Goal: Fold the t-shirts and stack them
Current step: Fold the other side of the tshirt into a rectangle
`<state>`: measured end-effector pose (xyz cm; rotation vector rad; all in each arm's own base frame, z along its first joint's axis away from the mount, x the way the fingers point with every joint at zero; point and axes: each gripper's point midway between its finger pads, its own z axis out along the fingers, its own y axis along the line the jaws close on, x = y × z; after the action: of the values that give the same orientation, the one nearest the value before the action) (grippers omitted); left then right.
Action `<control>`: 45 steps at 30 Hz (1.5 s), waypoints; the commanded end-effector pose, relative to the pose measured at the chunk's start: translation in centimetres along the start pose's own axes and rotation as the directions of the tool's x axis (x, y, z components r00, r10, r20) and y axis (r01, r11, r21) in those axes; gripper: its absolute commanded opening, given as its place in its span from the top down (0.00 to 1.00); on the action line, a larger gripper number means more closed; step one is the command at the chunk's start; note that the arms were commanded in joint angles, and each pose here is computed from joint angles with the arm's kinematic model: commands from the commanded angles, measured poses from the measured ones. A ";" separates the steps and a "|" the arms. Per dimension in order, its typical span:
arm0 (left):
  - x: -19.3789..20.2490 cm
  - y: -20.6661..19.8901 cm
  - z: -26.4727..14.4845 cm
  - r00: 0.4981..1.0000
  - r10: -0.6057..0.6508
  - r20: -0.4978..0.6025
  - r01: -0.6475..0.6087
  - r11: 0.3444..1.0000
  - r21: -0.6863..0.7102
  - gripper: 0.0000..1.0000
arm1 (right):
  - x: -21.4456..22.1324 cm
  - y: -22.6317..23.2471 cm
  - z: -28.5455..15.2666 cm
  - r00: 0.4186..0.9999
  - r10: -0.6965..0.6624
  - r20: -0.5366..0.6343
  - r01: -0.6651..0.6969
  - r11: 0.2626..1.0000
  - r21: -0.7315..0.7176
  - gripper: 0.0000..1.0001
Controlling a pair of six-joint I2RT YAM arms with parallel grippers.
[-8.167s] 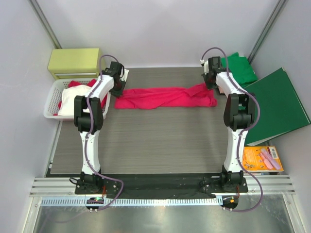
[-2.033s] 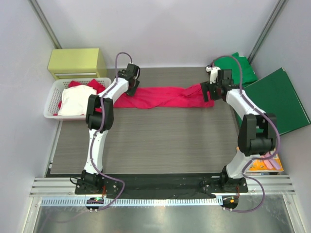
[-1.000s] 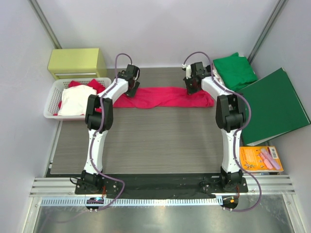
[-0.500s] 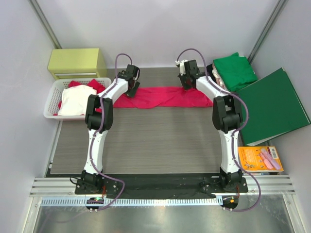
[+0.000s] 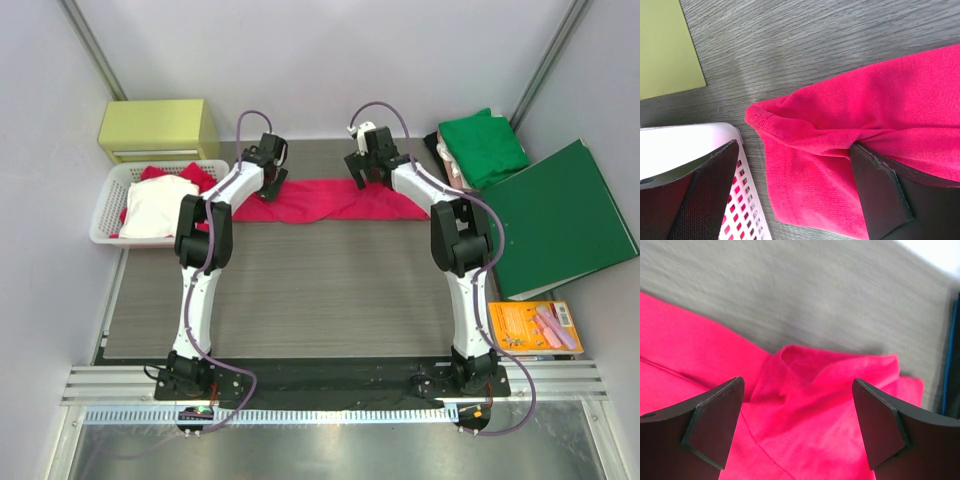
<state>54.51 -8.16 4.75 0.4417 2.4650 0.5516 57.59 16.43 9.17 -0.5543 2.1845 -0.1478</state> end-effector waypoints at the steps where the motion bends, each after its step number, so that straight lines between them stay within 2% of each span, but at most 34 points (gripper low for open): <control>1: -0.5 0.7 -1.1 1.000 -0.010 0.024 0.010 1.000 0.015 0.08 | -2.6 -3.1 -3.8 0.996 0.024 0.089 -0.035 0.991 0.131 0.06; 2: -0.4 0.7 -1.1 1.000 -0.009 0.022 0.009 1.000 0.014 0.08 | -2.4 -3.2 -4.3 0.996 0.023 0.089 -0.035 0.990 0.139 0.08; 3: -0.4 0.7 -1.1 1.000 -0.012 0.021 0.012 1.000 0.015 0.08 | -0.7 -3.1 -4.2 0.998 0.031 0.062 -0.039 0.989 0.141 0.22; 5: -0.4 0.7 -1.1 1.000 -0.009 0.022 0.009 1.000 0.014 0.08 | -0.8 -4.3 -5.4 0.993 0.072 0.090 -0.084 0.986 0.143 0.37; 6: -0.5 0.7 -1.1 1.000 -0.011 0.026 0.011 1.000 0.014 0.08 | 0.5 -4.3 -5.3 0.993 0.091 0.072 -0.101 0.985 0.139 0.89; 7: -0.6 0.8 -1.2 0.999 -0.015 0.028 0.015 1.000 0.014 0.08 | 0.6 -4.6 -5.6 0.989 0.123 0.084 -0.134 0.982 0.135 0.99; 10: -0.6 0.7 -1.1 0.999 -0.016 0.027 0.016 1.000 0.017 0.08 | 1.4 -6.0 -5.9 0.984 0.155 0.082 -0.166 0.976 0.140 0.96; 13: -0.4 0.6 -1.1 1.000 -0.013 0.024 0.013 1.000 0.020 0.08 | 1.8 -7.1 -5.6 0.984 0.162 0.074 -0.172 0.972 0.159 0.98; 19: -0.5 0.8 -1.3 1.000 -0.009 0.028 0.009 1.000 0.015 0.08 | 3.5 -9.1 -2.3 0.970 0.243 0.025 -0.244 0.960 0.138 0.99; 28: -0.2 0.7 -1.0 1.000 0.001 0.019 -0.001 1.000 0.008 0.08 | 4.1 -7.7 -1.2 0.966 0.259 0.008 -0.259 0.965 0.046 0.99; 38: -0.1 0.6 -0.9 1.000 0.003 0.017 -0.003 1.000 0.005 0.08 | 6.8 -5.7 0.5 0.958 0.265 -0.109 -0.269 0.963 -0.015 0.99; 42: 0.0 0.6 -0.9 1.000 0.007 0.014 -0.008 1.000 0.006 0.08 | 8.1 -6.8 1.3 0.942 0.302 -0.150 -0.295 0.953 0.068 0.99; 45: 0.1 0.7 -0.9 1.000 0.009 0.014 -0.009 1.000 0.004 0.08 | 8.8 -9.5 0.9 0.924 0.358 -0.134 -0.328 0.922 0.204 0.99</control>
<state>54.48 -8.16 4.76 0.4475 2.4549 0.5496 56.01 7.23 3.29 -0.2262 2.3928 -0.0648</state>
